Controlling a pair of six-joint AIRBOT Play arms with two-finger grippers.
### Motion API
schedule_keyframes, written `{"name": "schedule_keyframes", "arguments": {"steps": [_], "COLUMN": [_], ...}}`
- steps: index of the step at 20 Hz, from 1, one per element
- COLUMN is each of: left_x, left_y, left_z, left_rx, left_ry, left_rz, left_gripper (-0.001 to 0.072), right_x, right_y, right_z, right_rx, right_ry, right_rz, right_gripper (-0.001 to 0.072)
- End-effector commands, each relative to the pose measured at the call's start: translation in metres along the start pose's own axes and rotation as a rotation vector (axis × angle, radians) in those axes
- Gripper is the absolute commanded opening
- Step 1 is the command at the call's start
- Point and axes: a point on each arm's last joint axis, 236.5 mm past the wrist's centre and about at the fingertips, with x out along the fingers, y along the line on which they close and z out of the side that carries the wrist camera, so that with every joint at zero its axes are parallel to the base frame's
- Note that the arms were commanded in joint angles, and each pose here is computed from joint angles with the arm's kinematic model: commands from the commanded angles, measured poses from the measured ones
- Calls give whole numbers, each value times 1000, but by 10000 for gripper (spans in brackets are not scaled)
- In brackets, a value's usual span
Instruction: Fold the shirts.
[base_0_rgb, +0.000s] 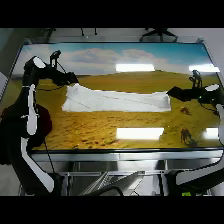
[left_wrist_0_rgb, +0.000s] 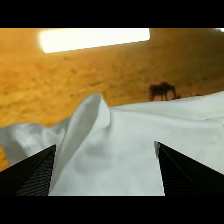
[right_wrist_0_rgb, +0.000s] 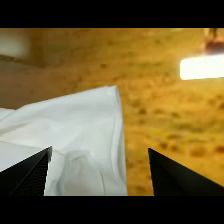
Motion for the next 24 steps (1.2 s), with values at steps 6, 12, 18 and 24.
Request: {"name": "schedule_keyframes", "arguments": {"steps": [6,12,18,24], "left_x": [-18,2,87,173], "left_y": [-34,-108,-214,-265], "left_z": [-31,-15,-54,-122], "left_rx": [-21,43,129,165], "left_ry": [120,51,126,243], "left_rz": [-95,-202,-320,-332], "left_gripper": [693,105,105,105], "right_x": [37,10,-65,-125], "right_y": [25,62,148,274], "right_z": [-55,-24,39,42], "right_rx": [149,61,-134,-290], "right_ry": [205,185,123,55], "right_rz": [209,340,477,660], "right_gripper": [485,18,18,18]}}
